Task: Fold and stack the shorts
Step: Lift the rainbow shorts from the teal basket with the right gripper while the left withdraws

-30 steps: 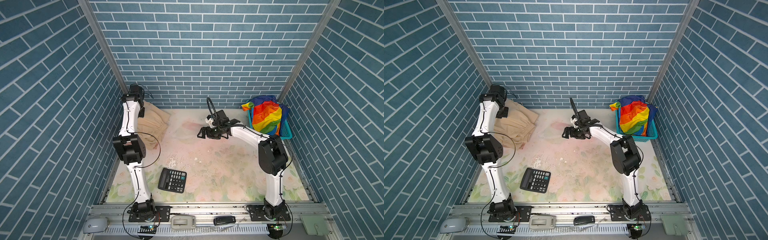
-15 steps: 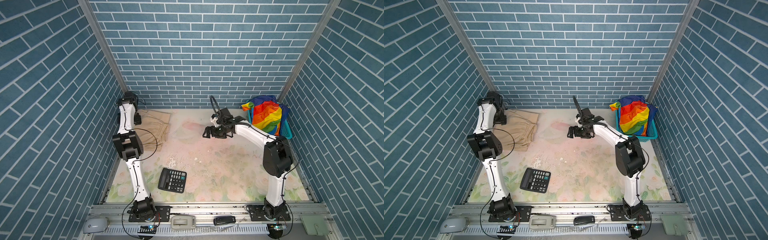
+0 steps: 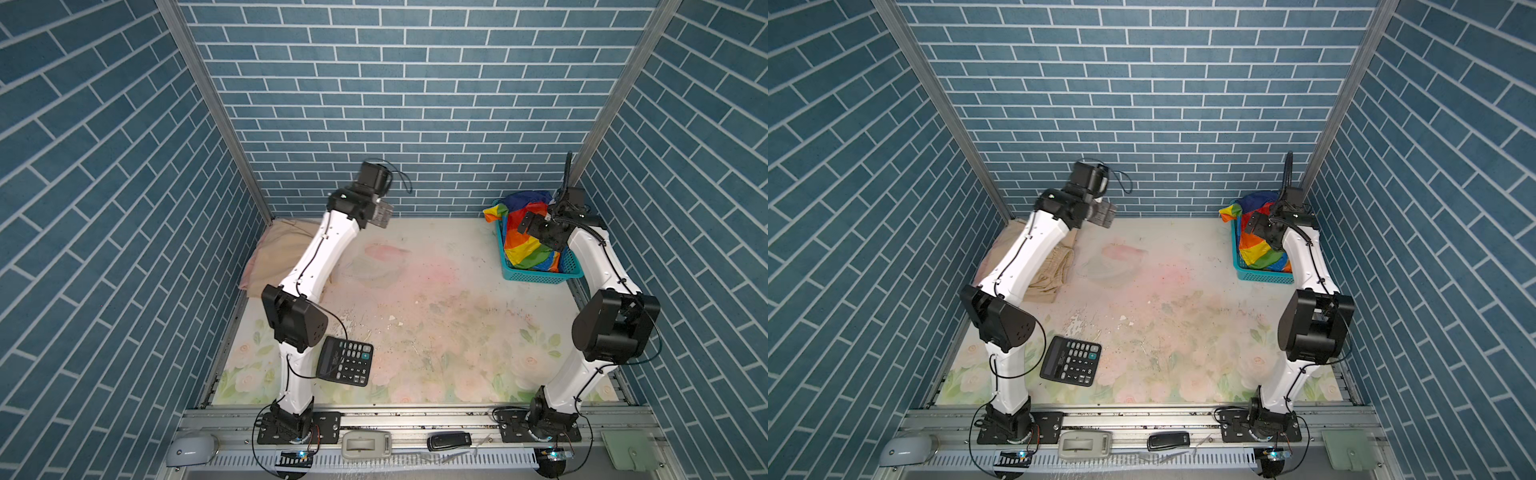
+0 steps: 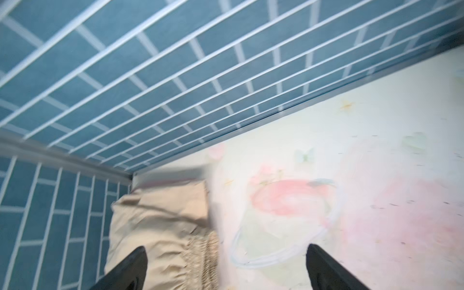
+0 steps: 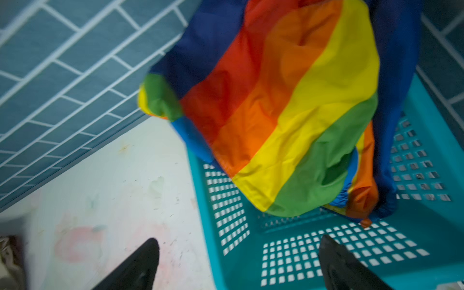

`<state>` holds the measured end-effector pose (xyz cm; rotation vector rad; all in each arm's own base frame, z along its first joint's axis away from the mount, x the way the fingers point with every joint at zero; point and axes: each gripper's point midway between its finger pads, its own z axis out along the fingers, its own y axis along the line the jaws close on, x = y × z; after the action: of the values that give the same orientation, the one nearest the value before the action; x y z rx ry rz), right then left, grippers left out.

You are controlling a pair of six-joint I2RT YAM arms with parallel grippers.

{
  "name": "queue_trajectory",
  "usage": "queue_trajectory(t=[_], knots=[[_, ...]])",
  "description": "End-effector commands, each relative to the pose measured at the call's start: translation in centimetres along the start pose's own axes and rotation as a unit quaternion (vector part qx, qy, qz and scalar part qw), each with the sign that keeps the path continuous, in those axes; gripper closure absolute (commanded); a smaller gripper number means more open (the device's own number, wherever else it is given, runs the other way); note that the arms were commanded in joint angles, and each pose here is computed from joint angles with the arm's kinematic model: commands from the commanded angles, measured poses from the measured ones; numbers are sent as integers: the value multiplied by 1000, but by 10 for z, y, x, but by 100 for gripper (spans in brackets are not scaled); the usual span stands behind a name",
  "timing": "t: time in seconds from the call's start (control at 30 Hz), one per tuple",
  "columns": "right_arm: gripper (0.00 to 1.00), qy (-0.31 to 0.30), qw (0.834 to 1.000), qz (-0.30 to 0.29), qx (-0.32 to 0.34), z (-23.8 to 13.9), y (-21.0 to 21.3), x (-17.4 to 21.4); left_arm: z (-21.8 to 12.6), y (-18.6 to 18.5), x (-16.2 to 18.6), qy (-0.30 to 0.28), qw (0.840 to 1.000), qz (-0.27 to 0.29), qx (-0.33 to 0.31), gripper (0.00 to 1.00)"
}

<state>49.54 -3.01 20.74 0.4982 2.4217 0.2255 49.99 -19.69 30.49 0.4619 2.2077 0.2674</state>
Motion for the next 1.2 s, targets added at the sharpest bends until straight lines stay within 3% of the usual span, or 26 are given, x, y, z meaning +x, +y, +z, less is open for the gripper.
queue_trajectory(t=[0.0, 0.13, 0.33, 0.47, 0.6, 0.67, 0.97, 1.17], knots=[[1, 31, 999, 22, 29, 33, -26, 2, 17, -51, -10, -27, 997, 74, -23, 0], [1, 46, 997, 24, 49, 65, -45, -9, 25, -111, -7, -30, 991, 128, -12, 0], [13, 78, 994, 30, 77, 117, -71, -9, 30, -144, 3, -17, 992, 120, 46, 0], [37, 83, 994, 33, 70, 132, -72, -10, 31, -157, 11, -7, 991, 112, 79, 1], [82, 68, 996, 33, 36, 125, -57, -22, 32, -165, 18, 6, 989, 106, 102, 0], [100, 54, 998, 30, 17, 110, -44, -32, 32, -166, 20, 9, 989, 105, 105, 0], [100, -67, 994, -30, -80, -28, 59, -88, 2, -125, 4, -6, 994, 36, 99, 0], [100, -139, 963, -100, -208, -141, 178, -92, -17, -86, 12, -11, 995, -12, 95, 0]])
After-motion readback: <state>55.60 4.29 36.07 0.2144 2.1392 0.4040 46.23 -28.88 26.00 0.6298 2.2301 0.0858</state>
